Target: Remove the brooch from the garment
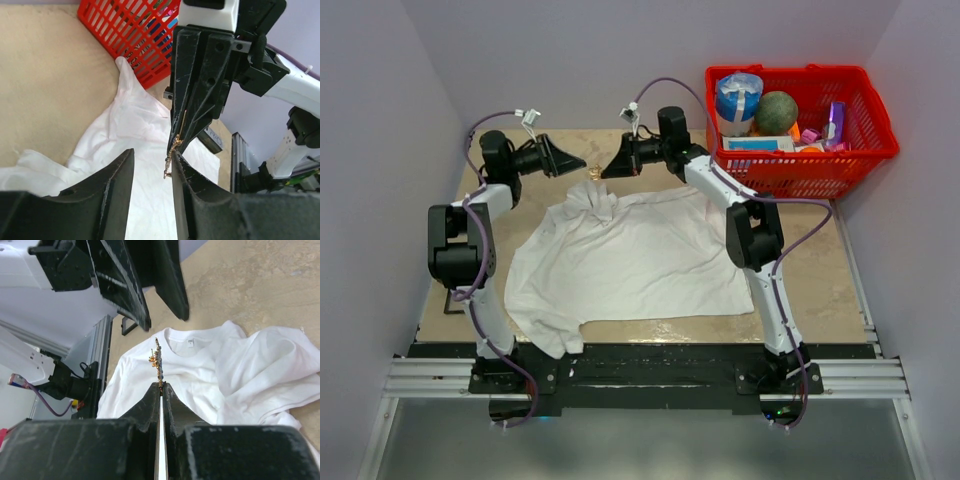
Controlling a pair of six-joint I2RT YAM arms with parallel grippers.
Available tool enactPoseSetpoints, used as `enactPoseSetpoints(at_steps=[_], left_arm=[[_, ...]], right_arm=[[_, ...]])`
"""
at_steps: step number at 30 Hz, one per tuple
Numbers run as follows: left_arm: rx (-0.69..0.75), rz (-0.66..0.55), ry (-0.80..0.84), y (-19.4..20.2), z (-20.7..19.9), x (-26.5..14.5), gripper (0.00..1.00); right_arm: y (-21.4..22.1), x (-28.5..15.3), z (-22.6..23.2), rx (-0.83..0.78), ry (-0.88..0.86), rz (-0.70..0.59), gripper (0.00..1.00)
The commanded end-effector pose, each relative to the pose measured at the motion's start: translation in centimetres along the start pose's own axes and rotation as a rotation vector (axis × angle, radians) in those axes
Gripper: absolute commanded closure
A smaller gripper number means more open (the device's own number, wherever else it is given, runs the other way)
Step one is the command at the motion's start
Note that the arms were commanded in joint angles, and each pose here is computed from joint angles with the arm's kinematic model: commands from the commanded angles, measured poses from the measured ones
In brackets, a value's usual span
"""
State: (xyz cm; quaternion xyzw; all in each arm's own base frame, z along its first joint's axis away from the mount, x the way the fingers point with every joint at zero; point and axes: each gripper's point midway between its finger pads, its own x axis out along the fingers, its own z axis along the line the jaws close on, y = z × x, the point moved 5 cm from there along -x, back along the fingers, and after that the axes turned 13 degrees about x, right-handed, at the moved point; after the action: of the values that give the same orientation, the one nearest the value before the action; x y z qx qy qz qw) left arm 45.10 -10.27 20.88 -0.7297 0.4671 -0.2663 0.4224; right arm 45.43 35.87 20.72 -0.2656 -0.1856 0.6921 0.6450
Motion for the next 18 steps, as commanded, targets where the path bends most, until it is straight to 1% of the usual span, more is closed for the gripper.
enactPoseSetpoints(at_steps=[1,4,7,8,10,11,12,13,15,18], left_arm=[[0.161,0.019,0.088,-1.7,-0.1,0.0,0.66],[0.168,0.036,0.124,-1.5,-0.3,0.3,0.68],[0.171,0.042,0.126,-1.2,-0.3,0.4,0.62],[0.196,0.043,0.122,-1.2,-0.1,0.4,0.56],[0.184,0.059,0.100,-1.1,0.3,0.6,0.53],[0.220,0.064,0.097,-1.0,0.6,0.7,0.53],[0.205,0.076,0.093,-0.9,0.7,0.9,0.53],[0.221,0.080,0.095,-0.8,0.8,1.0,0.54],[0.218,0.084,0.097,-0.7,0.8,1.2,0.58],[0.208,0.088,0.097,-0.5,1.0,1.2,0.58]], right_arm=[[-0.6,-0.6,0.5,-0.028,-0.013,0.021,1.00],[-0.6,-0.5,0.4,-0.022,-0.010,0.020,1.00],[-0.6,-0.5,0.4,-0.024,-0.012,0.021,1.00],[-0.6,-0.5,0.4,-0.026,-0.014,0.021,1.00],[-0.6,-0.5,0.4,-0.026,-0.014,0.021,1.00],[-0.5,-0.5,0.4,-0.023,-0.013,0.021,1.00],[-0.5,-0.5,0.4,-0.023,-0.015,0.021,1.00],[-0.5,-0.5,0.4,-0.023,-0.015,0.021,1.00],[-0.6,-0.6,0.4,-0.024,-0.015,0.021,1.00],[-0.5,-0.5,0.3,-0.022,-0.016,0.022,1.00]])
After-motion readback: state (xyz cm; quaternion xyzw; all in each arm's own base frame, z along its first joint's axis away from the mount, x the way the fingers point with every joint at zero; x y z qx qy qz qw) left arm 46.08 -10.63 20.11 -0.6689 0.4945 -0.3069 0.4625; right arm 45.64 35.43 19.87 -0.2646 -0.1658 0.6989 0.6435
